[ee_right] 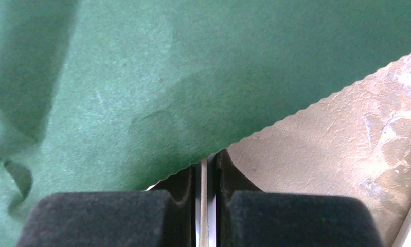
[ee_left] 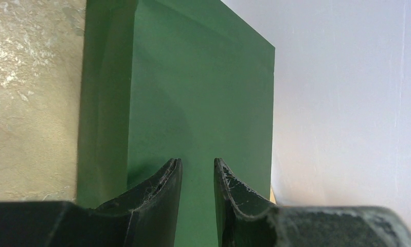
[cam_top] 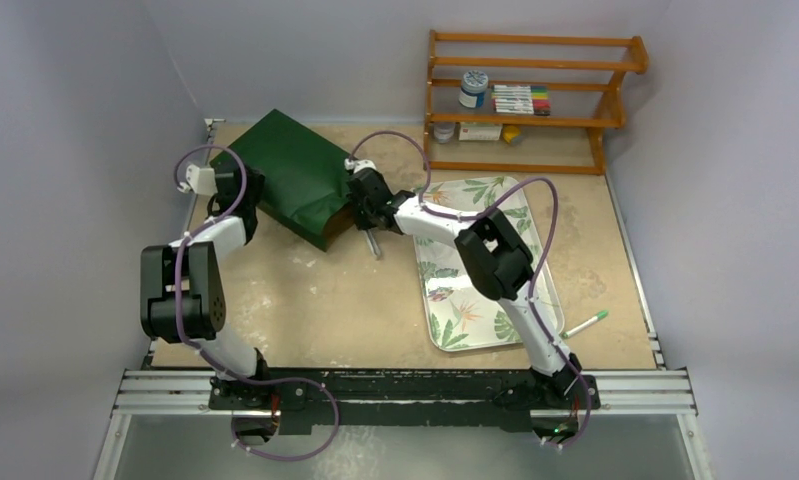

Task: Take the fake bread out of the paper bag
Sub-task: Take out the fake bread from the paper bag.

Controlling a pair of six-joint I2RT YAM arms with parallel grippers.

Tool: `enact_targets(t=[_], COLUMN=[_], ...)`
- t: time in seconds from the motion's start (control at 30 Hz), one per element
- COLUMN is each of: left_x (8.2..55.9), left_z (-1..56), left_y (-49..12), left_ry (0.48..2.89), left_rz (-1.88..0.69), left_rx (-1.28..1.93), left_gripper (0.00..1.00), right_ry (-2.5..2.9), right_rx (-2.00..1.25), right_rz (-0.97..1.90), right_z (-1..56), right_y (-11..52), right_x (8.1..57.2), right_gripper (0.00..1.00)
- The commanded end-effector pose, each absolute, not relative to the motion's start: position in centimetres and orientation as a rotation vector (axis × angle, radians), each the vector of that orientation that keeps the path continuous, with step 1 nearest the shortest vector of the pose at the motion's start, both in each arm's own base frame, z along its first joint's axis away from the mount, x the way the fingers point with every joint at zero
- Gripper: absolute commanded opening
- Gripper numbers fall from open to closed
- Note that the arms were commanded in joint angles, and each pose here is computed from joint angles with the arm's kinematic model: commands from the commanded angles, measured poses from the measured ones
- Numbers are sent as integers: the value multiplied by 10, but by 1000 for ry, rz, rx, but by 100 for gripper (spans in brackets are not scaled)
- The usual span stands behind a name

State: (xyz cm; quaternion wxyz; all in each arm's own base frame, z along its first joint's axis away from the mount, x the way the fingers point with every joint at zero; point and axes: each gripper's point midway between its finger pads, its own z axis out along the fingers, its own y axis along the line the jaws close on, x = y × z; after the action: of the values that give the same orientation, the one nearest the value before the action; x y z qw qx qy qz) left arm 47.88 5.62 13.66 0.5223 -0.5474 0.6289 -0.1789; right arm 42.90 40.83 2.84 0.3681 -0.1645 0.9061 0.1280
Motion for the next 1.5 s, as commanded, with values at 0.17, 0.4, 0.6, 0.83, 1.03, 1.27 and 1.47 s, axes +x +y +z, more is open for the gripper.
enact_targets(t=[0.17,0.4,0.6,0.83,1.03,1.27,1.47], left_x=[491,493,498,507,513,512,513], left_z=[178,197,204,204,201,199,196], left_y=[63,50,29,7,-8,-14,-18], left_ry=[1431,1425,1452,1487,1513,1521,1524], left_rz=[-431,-427,-418,-429,-440,-431,-422], left_rx=[-1264,-1268,-1249,-1226,-1207,-1202,-1202], left_gripper=[29,28,28,28,28,28,28], right_ry=[2314,2339,2369,2401,2466,2442,2401], right_rx=[-454,-444,-435,-411,-336,-235,-94], right_rz=[423,473,522,573,577,532,498], right_z=[63,85,103,125,122,149,184], right_y=[401,374,356,347,325,292,264], right_x=[409,369,319,249,205,197,195], right_gripper=[0,0,0,0,0,0,0])
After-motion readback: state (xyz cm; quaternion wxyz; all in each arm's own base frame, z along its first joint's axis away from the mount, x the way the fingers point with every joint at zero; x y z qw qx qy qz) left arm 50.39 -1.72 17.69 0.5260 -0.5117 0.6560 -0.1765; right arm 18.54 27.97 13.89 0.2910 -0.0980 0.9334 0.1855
